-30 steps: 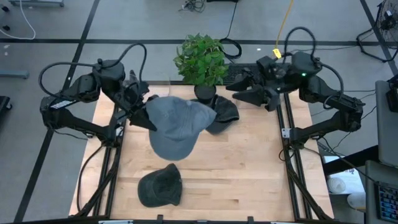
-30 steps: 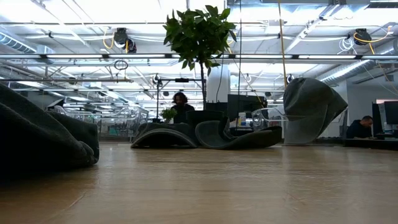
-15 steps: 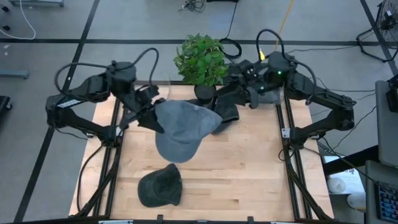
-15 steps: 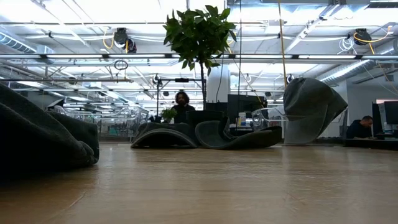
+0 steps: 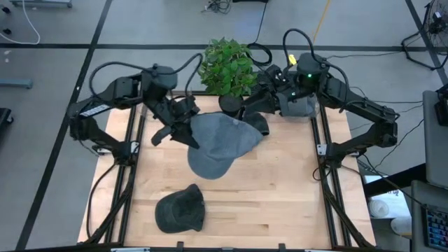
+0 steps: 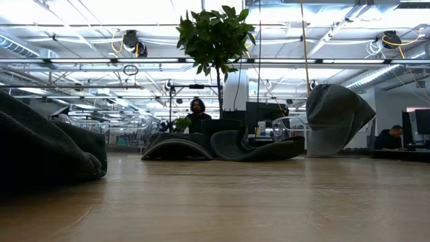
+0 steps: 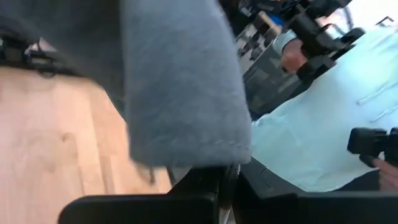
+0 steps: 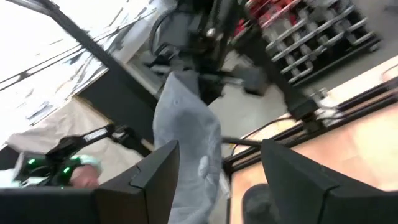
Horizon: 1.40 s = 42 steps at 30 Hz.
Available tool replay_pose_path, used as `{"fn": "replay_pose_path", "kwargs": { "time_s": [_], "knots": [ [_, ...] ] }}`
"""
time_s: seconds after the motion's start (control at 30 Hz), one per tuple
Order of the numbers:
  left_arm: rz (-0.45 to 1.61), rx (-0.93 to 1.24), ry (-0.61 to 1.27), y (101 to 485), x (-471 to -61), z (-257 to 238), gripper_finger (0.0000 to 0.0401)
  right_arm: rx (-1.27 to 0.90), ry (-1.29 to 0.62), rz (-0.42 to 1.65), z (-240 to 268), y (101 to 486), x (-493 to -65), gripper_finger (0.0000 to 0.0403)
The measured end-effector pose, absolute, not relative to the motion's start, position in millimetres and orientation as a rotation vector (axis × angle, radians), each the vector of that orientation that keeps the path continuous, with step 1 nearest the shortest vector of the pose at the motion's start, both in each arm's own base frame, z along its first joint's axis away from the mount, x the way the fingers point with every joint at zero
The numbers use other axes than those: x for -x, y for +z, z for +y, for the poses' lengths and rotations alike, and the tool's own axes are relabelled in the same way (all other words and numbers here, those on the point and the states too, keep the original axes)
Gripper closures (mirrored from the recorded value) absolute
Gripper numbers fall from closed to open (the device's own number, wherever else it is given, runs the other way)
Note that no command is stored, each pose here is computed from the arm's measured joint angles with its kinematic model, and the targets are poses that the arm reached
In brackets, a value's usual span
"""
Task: Pick & Place hat
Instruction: Put the gray cap into the right transparent bin
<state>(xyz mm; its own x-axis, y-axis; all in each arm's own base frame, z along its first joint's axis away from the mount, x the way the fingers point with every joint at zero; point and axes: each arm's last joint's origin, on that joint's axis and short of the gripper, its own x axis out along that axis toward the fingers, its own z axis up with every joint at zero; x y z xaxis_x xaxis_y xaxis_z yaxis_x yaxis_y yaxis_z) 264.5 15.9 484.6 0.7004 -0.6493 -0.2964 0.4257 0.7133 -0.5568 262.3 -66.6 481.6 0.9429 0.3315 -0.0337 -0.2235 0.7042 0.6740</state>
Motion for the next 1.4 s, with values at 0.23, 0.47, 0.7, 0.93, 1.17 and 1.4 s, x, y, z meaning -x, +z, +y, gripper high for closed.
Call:
{"fn": "replay_pose_path", "kwargs": {
  "time_s": [0.23,0.47,0.7,0.93,1.17,1.4],
  "knots": [
    [0.548,0.44,-0.614,490,-287,19,0.0392,-0.745,0.358,0.207,-67,475,-270,0.0183],
    [0.563,0.433,-0.616,487,-295,20,0.0392,-0.771,0.419,0.293,-62,462,-285,0.0183],
    [0.576,0.433,-0.606,486,-294,21,0.0393,-0.778,0.493,0.337,-47,457,-295,0.0185],
    [0.575,0.433,-0.605,486,-294,21,0.0393,-0.777,0.509,0.352,-42,454,-300,0.0225],
    [0.576,0.432,-0.596,486,-294,22,0.0393,-0.788,0.506,0.342,-43,455,-301,0.0357],
    [0.575,0.426,-0.597,486,-294,22,0.0393,-0.801,0.511,0.331,-43,456,-302,0.0398]
  ]
}}
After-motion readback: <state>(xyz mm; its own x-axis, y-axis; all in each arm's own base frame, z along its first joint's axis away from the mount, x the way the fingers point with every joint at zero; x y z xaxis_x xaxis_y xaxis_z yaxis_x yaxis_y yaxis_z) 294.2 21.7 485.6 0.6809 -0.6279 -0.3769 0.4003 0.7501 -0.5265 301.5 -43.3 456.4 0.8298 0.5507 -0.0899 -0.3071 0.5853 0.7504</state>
